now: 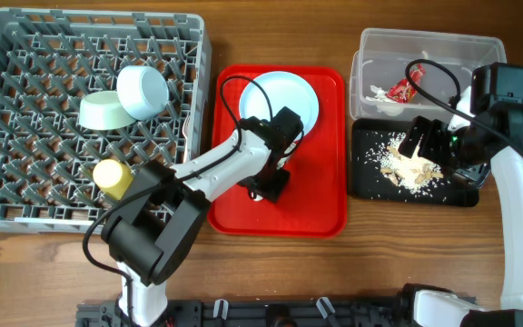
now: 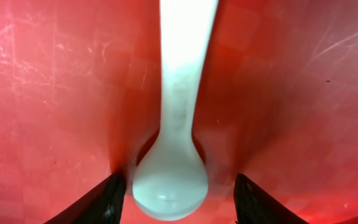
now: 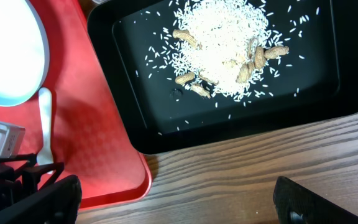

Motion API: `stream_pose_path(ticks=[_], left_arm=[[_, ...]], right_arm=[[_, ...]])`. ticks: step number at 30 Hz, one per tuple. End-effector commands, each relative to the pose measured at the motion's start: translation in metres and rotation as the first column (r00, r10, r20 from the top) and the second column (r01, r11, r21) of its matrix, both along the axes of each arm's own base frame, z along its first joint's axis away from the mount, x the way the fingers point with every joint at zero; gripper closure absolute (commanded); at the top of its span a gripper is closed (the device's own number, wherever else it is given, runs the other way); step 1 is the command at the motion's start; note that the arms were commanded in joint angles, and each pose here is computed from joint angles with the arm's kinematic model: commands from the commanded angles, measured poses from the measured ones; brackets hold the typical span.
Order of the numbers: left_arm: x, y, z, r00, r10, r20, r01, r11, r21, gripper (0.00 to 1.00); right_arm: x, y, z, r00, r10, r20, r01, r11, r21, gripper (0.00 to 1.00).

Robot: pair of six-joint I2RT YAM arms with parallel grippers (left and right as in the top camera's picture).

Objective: Sort waste into correct bins and load items into the dishwasher rack

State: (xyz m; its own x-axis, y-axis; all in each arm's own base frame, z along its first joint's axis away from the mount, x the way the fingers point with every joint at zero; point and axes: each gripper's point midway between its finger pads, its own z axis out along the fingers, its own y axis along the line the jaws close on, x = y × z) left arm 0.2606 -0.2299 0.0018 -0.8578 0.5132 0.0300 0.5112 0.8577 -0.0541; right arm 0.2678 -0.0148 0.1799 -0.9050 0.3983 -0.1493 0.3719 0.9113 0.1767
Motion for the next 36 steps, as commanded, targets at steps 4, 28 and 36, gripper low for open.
stream_pose_path(ticks=[4,28,36], left_arm=[[-0.008,0.0081,-0.0096,1.0,0.006,-0.025,-0.005,0.999,0.042,0.46],[-0.0115,0.0012,-0.0112,0.999,-0.033,0.017,0.031,0.996,0.081,0.59],[-0.0113,0.0013,-0.0112,0.999,-0.029,0.017,0.027,0.996,0.081,0.68]], right_arm=[[-0.0011,-0.0032,0.0052,1.0,0.005,0.019,-0.005,1.0,-0.019,0.0],[-0.0012,-0.0033,0.0052,1.0,0.006,0.019,-0.005,1.0,-0.02,0.0],[-0.001,-0.0032,0.0052,1.0,0.006,0.02,-0.005,1.0,-0.019,0.0]])
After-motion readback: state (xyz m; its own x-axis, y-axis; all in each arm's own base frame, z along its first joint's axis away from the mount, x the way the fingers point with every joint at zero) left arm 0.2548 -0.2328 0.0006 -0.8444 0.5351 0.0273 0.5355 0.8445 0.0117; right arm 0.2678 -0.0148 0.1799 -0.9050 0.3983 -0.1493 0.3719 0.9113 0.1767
